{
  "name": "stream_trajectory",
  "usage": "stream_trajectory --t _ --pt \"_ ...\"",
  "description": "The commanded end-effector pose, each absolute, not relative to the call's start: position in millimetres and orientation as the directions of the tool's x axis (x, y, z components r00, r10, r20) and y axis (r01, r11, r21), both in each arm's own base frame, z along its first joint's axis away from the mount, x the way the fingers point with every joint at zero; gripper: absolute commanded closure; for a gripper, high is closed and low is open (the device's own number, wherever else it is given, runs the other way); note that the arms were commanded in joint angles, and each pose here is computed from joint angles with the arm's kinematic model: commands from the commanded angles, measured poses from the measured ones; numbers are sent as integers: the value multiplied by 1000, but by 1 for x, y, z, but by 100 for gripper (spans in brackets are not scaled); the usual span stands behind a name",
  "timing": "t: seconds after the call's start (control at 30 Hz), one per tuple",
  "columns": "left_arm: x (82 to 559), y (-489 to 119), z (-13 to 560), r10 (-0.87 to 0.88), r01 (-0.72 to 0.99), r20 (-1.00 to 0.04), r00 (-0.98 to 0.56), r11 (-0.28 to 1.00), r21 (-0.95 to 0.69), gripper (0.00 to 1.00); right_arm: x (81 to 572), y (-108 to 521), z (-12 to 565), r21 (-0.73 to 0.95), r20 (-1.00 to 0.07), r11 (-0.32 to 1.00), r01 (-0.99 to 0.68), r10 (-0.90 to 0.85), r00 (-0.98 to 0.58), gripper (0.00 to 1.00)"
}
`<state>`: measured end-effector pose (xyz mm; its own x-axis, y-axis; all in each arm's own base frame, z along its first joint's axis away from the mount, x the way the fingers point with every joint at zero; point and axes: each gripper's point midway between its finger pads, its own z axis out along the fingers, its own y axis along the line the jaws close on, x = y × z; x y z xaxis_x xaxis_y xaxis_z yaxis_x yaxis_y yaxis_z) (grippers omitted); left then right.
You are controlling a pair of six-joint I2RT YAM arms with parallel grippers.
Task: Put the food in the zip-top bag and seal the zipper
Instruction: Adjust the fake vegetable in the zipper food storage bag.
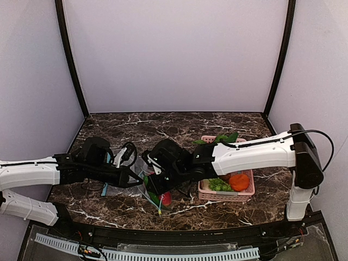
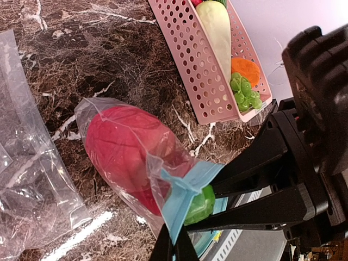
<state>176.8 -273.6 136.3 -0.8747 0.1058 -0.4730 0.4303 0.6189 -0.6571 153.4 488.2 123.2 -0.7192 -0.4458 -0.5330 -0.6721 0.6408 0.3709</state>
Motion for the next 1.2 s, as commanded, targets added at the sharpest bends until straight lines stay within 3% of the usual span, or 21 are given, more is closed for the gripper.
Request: stream_trajectory --t 0.0,0.33,0.57,0.67,0.87,1.17 --pt "186 -276 166 64 478 -551 -832 588 -652 99 150 465 85 314 -414 698 -644 -510 -754 100" --pt "186 -273 171 51 487 -569 -821 584 -649 99 158 459 75 298 -381 733 -612 -496 -780 100" --pt "180 -276 162 59 477 -543 -838 564 -674 99 171 463 90 297 -426 758 -580 -439 -791 100" --pt "178 -279 157 65 470 -525 -849 549 -691 99 180 468 100 303 -456 772 -558 -397 -796 92" --pt "177 -286 148 73 456 -497 -865 529 -716 99 191 477 123 323 -517 777 -540 -333 -788 65" --pt "191 -288 144 22 417 -490 -871 560 -716 99 170 483 163 422 -563 659 -622 -347 -750 48"
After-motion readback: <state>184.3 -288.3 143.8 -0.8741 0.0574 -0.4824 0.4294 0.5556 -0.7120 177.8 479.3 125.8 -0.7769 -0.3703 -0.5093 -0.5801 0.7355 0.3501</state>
